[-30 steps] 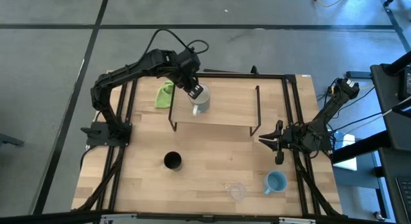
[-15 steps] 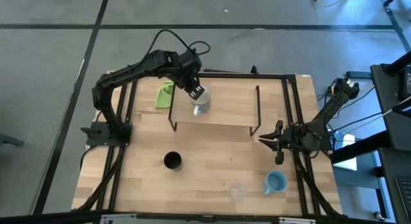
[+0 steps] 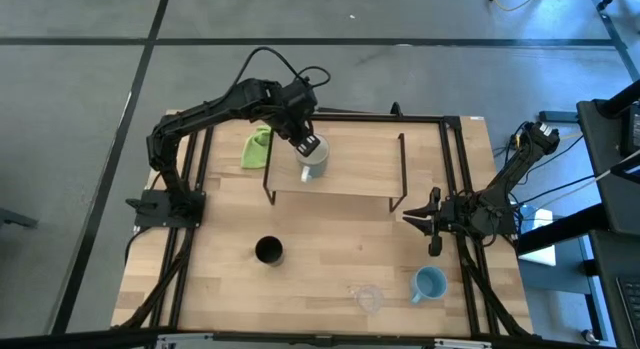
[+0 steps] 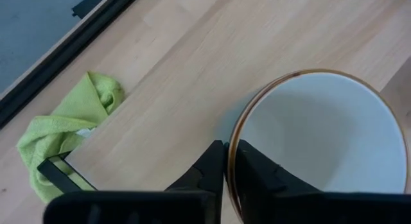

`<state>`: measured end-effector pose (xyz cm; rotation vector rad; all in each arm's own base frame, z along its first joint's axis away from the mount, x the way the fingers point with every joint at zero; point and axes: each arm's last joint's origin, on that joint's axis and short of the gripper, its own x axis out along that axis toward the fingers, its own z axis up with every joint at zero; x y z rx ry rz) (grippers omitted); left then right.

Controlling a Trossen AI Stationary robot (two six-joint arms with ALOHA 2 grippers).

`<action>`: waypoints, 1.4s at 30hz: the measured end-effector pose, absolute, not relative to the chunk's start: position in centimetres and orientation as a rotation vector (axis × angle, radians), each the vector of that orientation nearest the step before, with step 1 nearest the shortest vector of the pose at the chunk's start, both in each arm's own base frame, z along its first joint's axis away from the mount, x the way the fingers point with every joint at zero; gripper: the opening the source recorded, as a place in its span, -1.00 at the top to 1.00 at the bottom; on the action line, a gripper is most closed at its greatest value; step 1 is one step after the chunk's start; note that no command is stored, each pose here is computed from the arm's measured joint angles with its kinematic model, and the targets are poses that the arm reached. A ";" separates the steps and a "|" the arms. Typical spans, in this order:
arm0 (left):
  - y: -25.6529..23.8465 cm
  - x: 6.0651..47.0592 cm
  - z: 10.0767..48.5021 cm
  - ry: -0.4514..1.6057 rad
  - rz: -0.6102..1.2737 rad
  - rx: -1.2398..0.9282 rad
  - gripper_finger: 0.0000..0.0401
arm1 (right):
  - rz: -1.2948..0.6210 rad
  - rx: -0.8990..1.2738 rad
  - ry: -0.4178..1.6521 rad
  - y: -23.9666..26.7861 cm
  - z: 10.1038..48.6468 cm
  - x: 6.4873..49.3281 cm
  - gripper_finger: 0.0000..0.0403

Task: Stack small to large cups/mugs on shelf
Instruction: Adjust the blue mug

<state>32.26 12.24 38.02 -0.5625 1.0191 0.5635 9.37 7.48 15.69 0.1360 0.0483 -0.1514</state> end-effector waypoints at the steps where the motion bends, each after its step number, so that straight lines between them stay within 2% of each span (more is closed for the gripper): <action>1: 12.2 32.3 38.0 1.018 0.561 -0.564 0.84 | -0.151 0.136 0.048 7.5 15.7 9.4 0.64; 9: 12.2 32.2 39.2 0.972 0.548 -0.563 0.71 | -0.151 0.137 0.048 7.5 15.7 9.4 0.64; 19: 12.0 31.7 39.1 1.018 0.565 -0.560 0.74 | -0.151 0.138 0.048 7.5 15.7 9.4 0.64; 25: 11.2 30.0 40.9 0.978 0.577 -0.522 0.71 | -0.151 0.138 0.048 7.5 15.7 9.4 0.64; 30: 9.5 28.7 41.9 0.995 0.569 -0.481 0.72 | -0.151 0.138 0.048 7.5 15.7 9.4 0.64; 36: 5.2 29.1 41.3 1.100 0.471 -0.410 0.73 | -0.151 0.137 0.048 7.5 15.7 9.4 0.64; 42: 2.7 29.7 40.2 1.138 0.441 -0.361 0.87 | -0.151 0.138 0.048 7.5 15.7 9.4 0.64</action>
